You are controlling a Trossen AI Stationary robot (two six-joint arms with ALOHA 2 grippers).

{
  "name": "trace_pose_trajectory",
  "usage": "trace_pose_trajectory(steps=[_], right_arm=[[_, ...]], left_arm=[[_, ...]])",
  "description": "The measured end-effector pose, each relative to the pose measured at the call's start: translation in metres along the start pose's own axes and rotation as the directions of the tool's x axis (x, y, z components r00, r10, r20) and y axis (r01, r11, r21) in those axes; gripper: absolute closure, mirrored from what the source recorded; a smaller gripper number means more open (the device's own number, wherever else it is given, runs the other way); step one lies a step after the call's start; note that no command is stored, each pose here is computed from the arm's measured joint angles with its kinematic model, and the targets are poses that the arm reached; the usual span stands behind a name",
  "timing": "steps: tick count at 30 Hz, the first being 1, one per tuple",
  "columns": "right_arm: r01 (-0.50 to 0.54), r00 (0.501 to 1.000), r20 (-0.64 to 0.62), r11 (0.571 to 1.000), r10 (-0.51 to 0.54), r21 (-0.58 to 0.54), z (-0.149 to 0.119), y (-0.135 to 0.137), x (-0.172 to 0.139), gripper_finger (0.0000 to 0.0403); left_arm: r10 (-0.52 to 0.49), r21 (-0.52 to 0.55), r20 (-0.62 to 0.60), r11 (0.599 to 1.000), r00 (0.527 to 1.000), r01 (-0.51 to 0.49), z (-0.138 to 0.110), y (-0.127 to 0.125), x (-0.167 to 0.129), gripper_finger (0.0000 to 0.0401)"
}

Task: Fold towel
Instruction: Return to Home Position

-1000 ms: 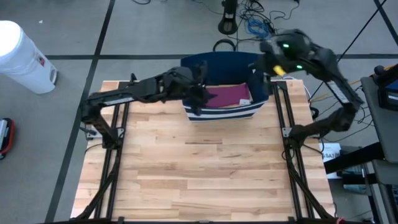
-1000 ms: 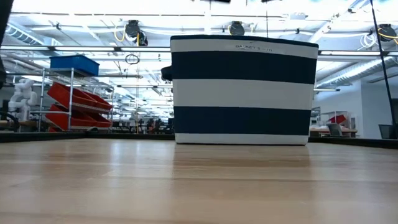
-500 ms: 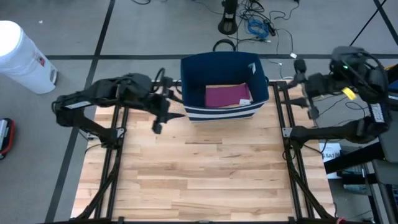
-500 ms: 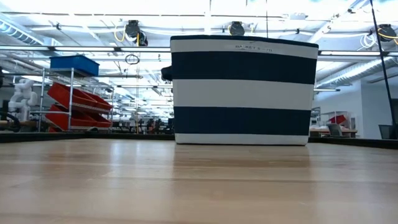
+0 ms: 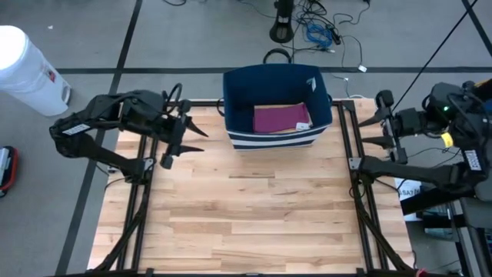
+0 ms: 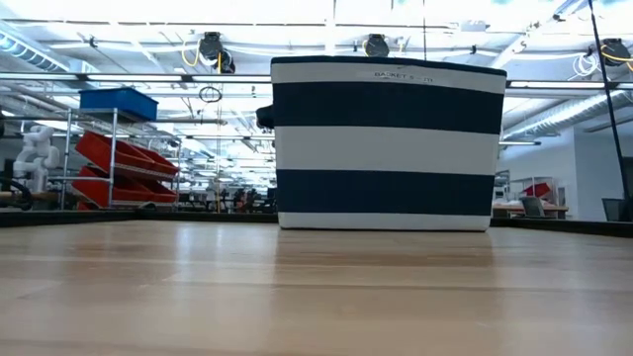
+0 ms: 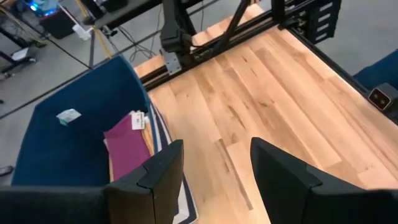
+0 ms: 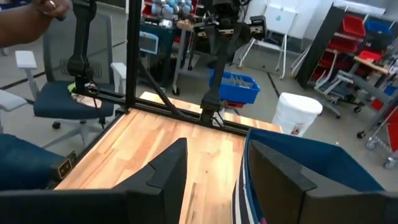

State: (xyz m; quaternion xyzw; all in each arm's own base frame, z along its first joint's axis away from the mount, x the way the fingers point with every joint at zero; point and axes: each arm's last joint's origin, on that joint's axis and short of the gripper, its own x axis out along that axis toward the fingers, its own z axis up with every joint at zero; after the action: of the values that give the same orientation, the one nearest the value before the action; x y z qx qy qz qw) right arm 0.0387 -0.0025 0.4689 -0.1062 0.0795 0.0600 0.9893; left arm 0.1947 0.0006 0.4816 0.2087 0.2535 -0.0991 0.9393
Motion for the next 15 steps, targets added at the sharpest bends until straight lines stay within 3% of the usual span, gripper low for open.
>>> trace_pose_trajectory(steps=[6,15], right_arm=[[-0.034,0.997,0.069,0.999,0.034,0.007,-0.031,0.005,0.01,0.0248],[-0.086,0.989,0.13,0.994,0.077,0.067,-0.07,0.001,0.037,0.0248]], left_arm=[[0.038,-0.023,-0.013,0.999,0.999,-0.038,-0.018,0.001,-0.006,0.0209],[0.067,-0.104,0.092,0.993,0.993,-0.057,-0.057,-0.008,-0.016,0.0209]])
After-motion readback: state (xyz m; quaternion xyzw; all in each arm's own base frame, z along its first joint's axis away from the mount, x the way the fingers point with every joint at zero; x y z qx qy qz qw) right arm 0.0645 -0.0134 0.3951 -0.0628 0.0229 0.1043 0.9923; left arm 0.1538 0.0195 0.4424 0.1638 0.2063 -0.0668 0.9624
